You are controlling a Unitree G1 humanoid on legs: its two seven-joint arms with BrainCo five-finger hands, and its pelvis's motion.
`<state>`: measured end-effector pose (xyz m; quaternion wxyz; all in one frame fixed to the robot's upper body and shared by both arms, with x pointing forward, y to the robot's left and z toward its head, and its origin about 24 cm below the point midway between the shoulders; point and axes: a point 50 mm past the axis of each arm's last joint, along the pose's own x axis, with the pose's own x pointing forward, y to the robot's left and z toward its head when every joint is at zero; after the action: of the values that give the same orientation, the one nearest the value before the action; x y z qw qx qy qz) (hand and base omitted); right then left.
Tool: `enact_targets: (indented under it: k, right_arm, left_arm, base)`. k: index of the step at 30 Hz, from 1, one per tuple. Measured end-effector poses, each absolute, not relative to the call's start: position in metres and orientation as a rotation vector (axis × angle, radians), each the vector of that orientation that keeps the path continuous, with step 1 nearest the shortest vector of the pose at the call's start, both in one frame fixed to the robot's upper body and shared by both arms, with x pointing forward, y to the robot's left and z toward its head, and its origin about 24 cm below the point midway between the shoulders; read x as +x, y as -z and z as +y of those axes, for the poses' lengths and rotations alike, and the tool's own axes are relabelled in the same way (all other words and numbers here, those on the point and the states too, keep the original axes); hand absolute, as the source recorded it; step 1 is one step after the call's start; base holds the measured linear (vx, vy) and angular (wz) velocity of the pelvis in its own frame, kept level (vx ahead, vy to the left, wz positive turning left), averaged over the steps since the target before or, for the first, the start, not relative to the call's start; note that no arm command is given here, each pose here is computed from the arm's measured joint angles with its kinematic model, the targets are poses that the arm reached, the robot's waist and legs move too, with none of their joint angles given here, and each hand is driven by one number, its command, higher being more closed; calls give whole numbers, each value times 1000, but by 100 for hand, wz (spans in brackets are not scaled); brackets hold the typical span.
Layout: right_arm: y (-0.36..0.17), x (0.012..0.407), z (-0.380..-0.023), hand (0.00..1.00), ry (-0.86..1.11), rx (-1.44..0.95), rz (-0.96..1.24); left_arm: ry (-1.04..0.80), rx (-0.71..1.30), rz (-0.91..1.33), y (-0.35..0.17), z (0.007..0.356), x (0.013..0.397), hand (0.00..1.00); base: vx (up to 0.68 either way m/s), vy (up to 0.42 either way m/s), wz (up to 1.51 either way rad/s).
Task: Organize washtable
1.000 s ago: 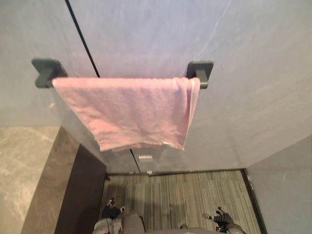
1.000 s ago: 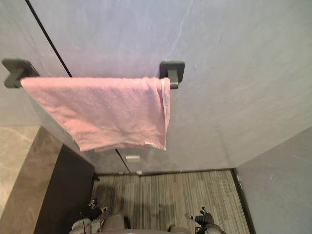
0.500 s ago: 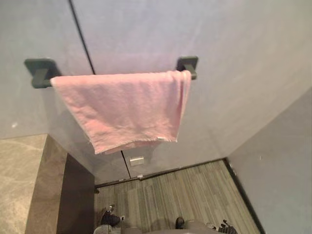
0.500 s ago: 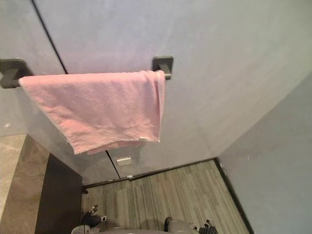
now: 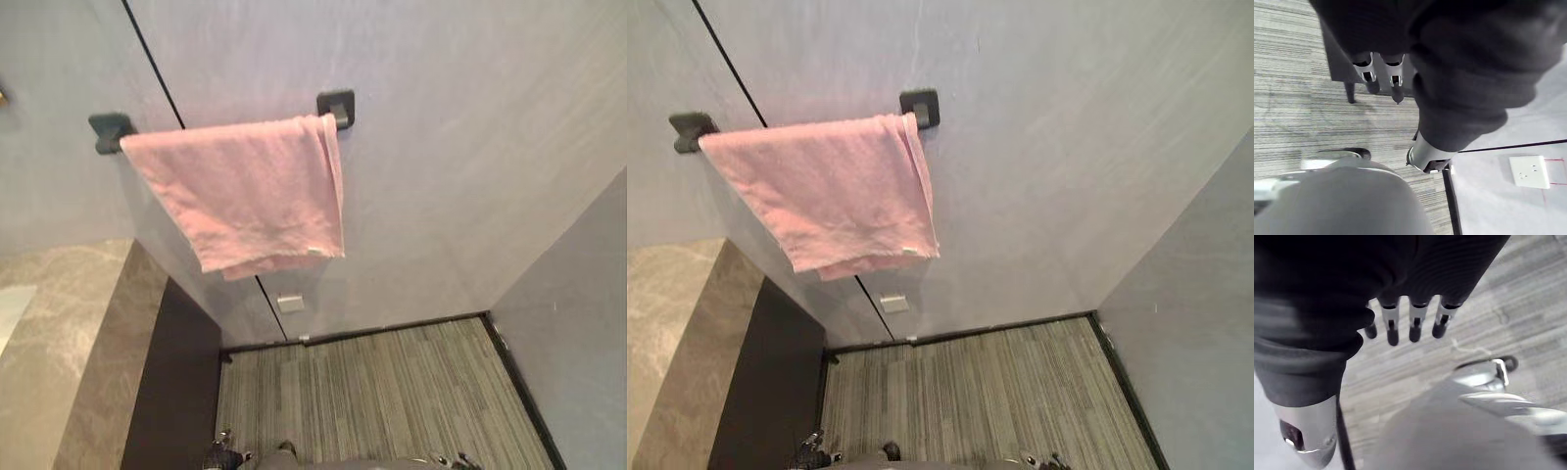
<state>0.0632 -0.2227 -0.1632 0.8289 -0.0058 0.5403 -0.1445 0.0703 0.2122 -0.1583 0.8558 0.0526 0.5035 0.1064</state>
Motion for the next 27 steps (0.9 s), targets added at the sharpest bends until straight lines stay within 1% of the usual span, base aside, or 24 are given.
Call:
enact_targets:
  k: [3, 5, 7, 11, 14, 16, 18, 19, 20, 21, 22, 23, 25, 27]
  right_arm:
    - [161, 82, -217, 0, 255, -33, 1106]
    - [159, 85, -221, 0, 263, -48, 1095]
    - [161, 79, -218, 0, 271, -34, 1108]
    - [164, 60, -221, 0, 337, -9, 1148]
    - [166, 52, -216, 0, 376, 40, 1161]
    - [164, 52, -224, 0, 415, 48, 1151]
    - [167, 51, -216, 0, 414, 79, 1164]
    - [169, 46, -210, 0, 412, 98, 1185]
    - [171, 43, -200, 0, 422, 135, 1194]
    - [170, 44, -202, 0, 437, 144, 1182]
    - [169, 45, -211, 0, 464, 139, 1167]
    - [169, 49, -212, 0, 466, 141, 1165]
    - [171, 54, -201, 0, 428, 158, 1182]
    - [170, 57, -202, 0, 425, 150, 1169]
  left_arm:
    - [-221, 138, 1046, 156, 218, 75, 0]
    - [-204, 145, 1040, 156, 215, 77, 0]
    - [-208, 165, 1025, 154, 221, 82, 0]
    - [-250, 163, 1034, 154, 227, 76, 0]
    - [-323, 145, 1053, 154, 235, 67, 0]
    - [-344, 128, 1043, 153, 235, 68, 0]
    - [-357, 133, 1039, 152, 238, 68, 0]
    - [-361, 146, 1025, 150, 243, 74, 0]
    - [-378, 151, 1026, 149, 249, 71, 0]
    - [-378, 148, 1029, 149, 248, 68, 0]
    - [-369, 135, 1044, 152, 242, 66, 0]
    - [-362, 135, 1032, 151, 240, 70, 0]
    - [-358, 171, 1003, 146, 249, 78, 0]
    - [-355, 203, 969, 142, 255, 85, 0]
  base:
    - [-216, -162, 43]
    - [-335, -182, 98]
    - [-406, -120, 125]
    - [-320, 23, 108]
    - [-197, 194, 97]
    - [-177, 345, 145]
    - [-150, 232, 139]
    - [-113, 48, 131]
    - [-108, 92, 109]
    - [-30, 270, 98]
    - [-13, 448, 68]
    - [-33, 563, 81]
    - [-130, 505, 57]
    - [-163, 431, 64]
